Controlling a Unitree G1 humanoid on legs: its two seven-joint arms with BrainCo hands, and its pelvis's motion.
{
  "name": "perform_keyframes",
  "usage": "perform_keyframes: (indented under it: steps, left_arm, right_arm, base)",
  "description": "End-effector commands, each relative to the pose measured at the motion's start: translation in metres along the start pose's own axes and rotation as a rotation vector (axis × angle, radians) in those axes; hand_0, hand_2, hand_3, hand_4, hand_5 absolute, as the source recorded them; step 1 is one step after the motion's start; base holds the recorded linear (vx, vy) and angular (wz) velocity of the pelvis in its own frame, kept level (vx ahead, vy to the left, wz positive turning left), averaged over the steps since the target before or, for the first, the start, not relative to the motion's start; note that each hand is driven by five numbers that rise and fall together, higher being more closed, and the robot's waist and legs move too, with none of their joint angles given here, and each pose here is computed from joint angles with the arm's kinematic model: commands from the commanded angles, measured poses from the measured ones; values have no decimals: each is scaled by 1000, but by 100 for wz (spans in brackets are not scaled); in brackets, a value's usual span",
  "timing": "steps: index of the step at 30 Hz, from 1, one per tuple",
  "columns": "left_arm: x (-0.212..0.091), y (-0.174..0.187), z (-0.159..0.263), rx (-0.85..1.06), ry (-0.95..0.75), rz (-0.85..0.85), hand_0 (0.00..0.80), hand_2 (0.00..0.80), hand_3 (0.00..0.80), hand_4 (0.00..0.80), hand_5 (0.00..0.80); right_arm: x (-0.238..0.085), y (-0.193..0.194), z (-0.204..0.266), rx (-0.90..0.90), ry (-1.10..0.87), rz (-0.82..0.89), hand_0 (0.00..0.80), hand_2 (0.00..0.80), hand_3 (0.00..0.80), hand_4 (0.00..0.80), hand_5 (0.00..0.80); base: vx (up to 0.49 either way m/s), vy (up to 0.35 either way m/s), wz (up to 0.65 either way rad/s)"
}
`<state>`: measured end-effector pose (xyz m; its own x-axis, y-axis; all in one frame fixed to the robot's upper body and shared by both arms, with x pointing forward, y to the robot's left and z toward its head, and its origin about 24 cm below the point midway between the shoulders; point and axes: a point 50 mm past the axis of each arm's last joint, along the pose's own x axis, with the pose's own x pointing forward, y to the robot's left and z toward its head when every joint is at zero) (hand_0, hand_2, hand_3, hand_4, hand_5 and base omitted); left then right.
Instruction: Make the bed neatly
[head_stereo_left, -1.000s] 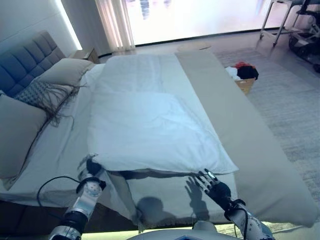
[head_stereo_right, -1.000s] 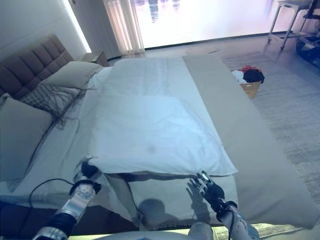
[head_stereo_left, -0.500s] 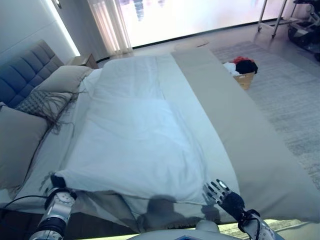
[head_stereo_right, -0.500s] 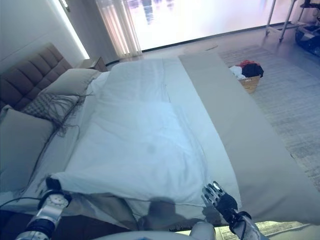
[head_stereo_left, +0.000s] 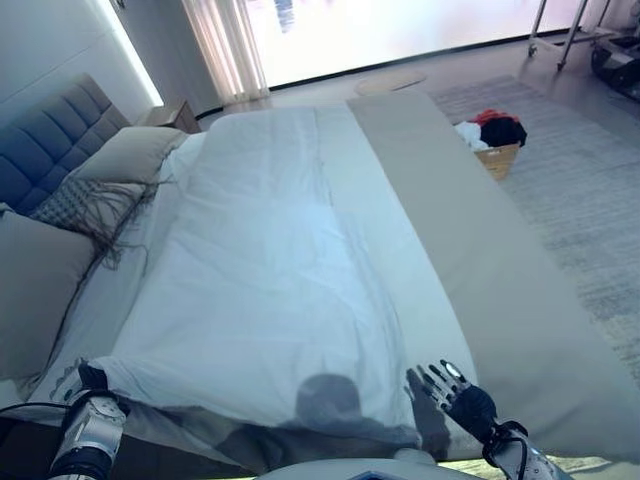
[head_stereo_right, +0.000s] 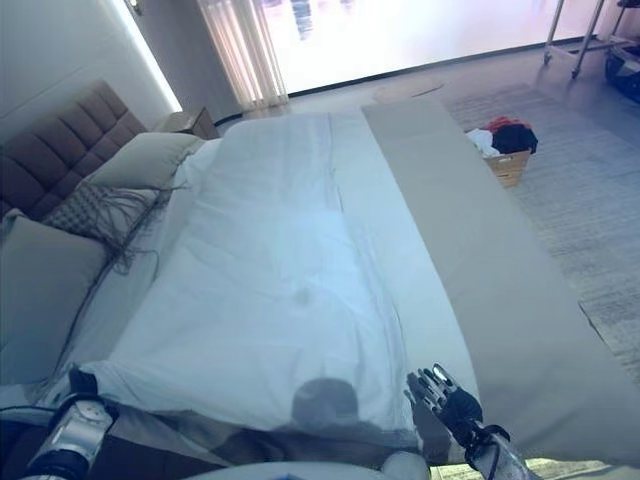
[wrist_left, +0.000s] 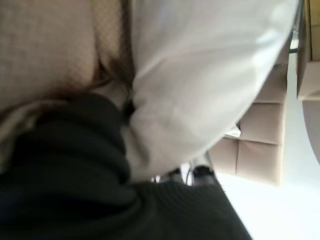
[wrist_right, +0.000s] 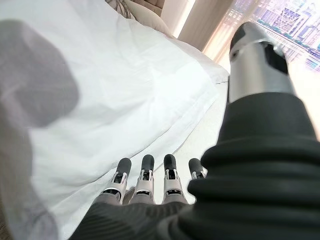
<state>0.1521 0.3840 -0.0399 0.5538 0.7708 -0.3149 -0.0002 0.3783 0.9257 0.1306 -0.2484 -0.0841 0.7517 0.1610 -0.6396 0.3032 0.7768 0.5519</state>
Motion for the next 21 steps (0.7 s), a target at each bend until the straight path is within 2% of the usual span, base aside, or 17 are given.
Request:
perform_keyframes:
  steps: [1,4,8,10,14,21]
  left_arm:
    - [22,134,-47,173,115,417,800,800,800,800,800]
    - [20,119,-47,87,68,382,800,800,800,800,800]
    - [14,111,0,-97,-235,387,800,800,800,800,800]
    - [9,108,16,-140,-303,388,800,800,800,800,800]
    - [6,88,24,-271,-281,356,800,800,800,800,800]
    - [13,73,22,-221,-221,354,800,800,800,800,800]
  right_arm:
    - [6,13,9,38,-83,71,0,0,0,0,0]
    - [11,17,6,47,-79,72,0,0,0,0,0]
    - [14,24,-6,85,-75,67,0,0,0,0,0]
    - [14,26,-9,100,-84,74,0,0,0,0,0]
    - [19,29,-8,95,-112,81,0,0,0,0,0]
    - [30,37,3,78,-120,81,0,0,0,0,0]
  base:
    - [-2,79,4]
    - [18,56,10]
    - [17,-8,15]
    - [-21,-38,24]
    - [-38,-5,18]
    - [-14,7,0]
